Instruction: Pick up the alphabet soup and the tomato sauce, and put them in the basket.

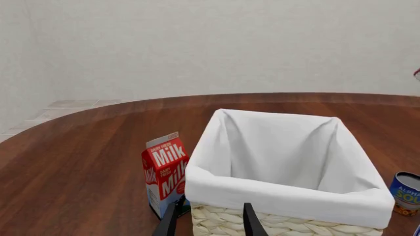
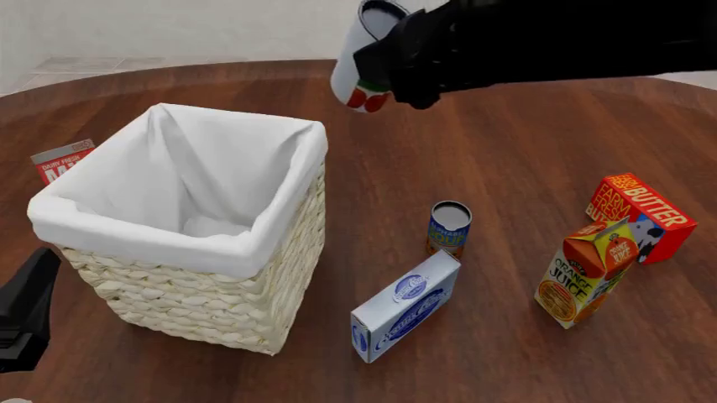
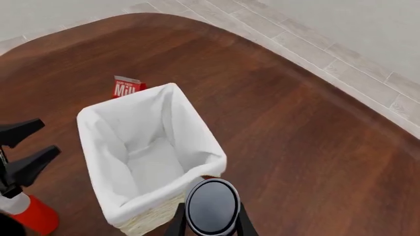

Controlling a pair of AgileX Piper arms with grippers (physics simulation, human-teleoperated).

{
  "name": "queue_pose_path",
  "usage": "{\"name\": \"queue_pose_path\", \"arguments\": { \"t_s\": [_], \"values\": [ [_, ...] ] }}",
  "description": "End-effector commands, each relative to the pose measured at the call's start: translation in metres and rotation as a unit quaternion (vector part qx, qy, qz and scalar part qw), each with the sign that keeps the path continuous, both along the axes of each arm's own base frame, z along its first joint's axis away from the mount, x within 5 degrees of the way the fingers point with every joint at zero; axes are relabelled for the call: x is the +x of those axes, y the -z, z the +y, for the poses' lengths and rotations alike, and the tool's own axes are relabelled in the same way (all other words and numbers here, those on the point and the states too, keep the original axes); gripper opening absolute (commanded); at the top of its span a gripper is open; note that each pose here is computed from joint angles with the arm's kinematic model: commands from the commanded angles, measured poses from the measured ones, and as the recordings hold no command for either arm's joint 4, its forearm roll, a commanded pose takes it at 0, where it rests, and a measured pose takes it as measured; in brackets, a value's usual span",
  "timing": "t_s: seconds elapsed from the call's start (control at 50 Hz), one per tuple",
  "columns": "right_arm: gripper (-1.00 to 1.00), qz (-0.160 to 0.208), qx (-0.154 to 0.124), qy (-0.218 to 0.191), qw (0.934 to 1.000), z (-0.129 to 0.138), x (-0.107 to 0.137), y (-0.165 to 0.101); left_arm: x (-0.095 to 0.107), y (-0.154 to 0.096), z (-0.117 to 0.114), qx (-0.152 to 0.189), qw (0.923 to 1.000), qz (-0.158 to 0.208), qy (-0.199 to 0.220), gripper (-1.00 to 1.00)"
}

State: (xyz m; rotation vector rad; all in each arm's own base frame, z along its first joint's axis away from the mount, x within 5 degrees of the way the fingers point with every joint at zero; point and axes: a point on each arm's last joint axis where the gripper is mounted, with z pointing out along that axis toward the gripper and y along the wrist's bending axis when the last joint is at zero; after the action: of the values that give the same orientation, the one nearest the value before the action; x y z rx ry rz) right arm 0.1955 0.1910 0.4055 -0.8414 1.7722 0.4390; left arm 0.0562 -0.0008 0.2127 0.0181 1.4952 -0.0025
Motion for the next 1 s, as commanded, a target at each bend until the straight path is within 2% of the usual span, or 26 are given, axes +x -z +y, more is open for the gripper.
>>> {"name": "queue_pose_path", "arguments": {
  "t_s": [0.02, 0.28, 1.0],
  "values": [
    [-1.00, 0.004, 0.003, -0.017, 0.9999, 0.015, 0.001, 0.003, 0.000, 0.000, 0.000, -0.001, 1.0000, -0.001, 0.000, 1.00],
    [-1.00, 0.003, -0.001, -0.045, 0.9990, 0.033, -0.005, 0.003, 0.000, 0.000, 0.000, -0.003, 1.0000, -0.001, 0.001, 1.00],
    [-1.00, 0.006, -0.014, -0.087, 0.9961, 0.069, -0.008, 0.014, 0.000, 0.000, 0.000, -0.010, 0.9999, -0.003, 0.000, 1.00]
  ]
}}
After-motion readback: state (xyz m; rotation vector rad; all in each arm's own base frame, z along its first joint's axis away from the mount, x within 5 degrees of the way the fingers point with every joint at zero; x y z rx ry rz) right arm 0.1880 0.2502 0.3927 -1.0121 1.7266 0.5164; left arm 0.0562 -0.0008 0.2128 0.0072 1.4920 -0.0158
